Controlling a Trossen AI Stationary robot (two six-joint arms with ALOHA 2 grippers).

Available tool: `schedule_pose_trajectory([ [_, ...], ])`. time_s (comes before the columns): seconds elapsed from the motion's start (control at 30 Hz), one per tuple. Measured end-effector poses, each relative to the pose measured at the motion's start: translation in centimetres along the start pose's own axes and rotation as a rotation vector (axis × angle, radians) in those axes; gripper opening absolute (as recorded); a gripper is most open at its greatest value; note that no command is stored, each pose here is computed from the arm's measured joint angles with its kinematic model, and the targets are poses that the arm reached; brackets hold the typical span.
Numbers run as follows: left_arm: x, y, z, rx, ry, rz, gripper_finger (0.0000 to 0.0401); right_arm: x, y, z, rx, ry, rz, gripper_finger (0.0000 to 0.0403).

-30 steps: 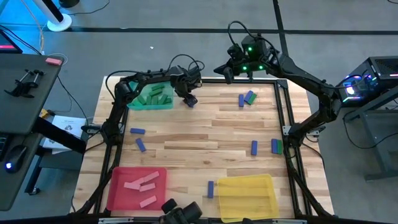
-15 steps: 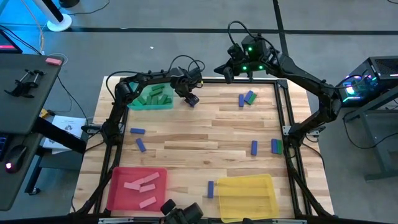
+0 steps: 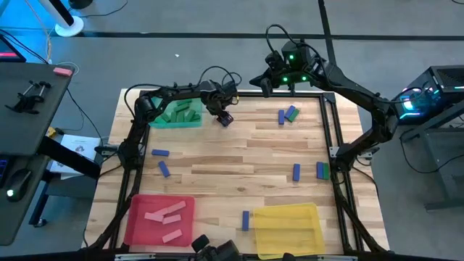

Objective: Sort blocks
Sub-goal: Put the pink block into the pink bin

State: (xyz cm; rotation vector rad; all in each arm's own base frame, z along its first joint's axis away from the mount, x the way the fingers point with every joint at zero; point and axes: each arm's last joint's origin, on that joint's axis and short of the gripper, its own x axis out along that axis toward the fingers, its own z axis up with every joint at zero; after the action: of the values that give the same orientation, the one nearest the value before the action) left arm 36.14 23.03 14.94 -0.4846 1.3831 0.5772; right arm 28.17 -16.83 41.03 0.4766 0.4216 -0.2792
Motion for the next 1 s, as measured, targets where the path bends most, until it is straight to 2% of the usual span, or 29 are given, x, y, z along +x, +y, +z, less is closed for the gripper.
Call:
schedule_pose_trajectory([
  [0.1, 0.4, -0.6, 0.0, 0.073, 0.007, -0.014, 0.0188, 0.1, -0.1, 0.0, 0.005, 0.002, -0.001, 0.0],
  [0.2, 1.2, -0.4, 0.0, 0.014, 0.033, -0.006, 0.0188, 0.4, -0.2, -0.1, 0.013, 0.008, -0.002, 0.0],
  [0.27, 1.6, -0.3, 0.0, -0.013, 0.046, -0.05, 0.0188, 0.5, -0.1, -0.2, 0.022, 0.015, -0.001, 0.0],
  [0.33, 1.6, -0.3, 0.1, -0.015, 0.044, -0.087, 0.0188, 0.8, -0.1, -0.3, 0.023, 0.022, 0.001, 0.0],
  [0.47, 1.6, -0.6, 0.1, 0.01, 0.036, -0.074, 0.018, 1.0, -0.1, -0.3, 0.027, 0.028, 0.002, 0.0],
  [0.53, 1.6, -0.5, 0.1, 0.009, 0.038, -0.076, 0.0156, 1.0, -0.1, -0.3, 0.031, 0.029, 0.002, 0.0],
  [0.67, 1.6, -0.5, -0.1, 0.019, 0.055, -0.078, 0.0068, 1.1, -0.1, -0.3, 0.025, 0.027, 0.004, 0.0],
  [0.7, 1.3, -0.5, -0.2, 0.03, 0.056, -0.092, 0.0057, 1.1, -0.1, -0.3, 0.023, 0.027, 0.005, 0.0],
  [0.83, -0.5, -0.5, -0.4, 0.056, 0.024, -0.086, 0.0057, 1.1, -0.1, -0.2, 0.019, 0.018, 0.008, 0.0],
  [1.0, -7.2, 0.3, -0.7, 0.054, -0.155, -0.067, 0.0057, 1.1, 0.1, 0.4, -0.004, -0.043, 0.028, 0.0],
])
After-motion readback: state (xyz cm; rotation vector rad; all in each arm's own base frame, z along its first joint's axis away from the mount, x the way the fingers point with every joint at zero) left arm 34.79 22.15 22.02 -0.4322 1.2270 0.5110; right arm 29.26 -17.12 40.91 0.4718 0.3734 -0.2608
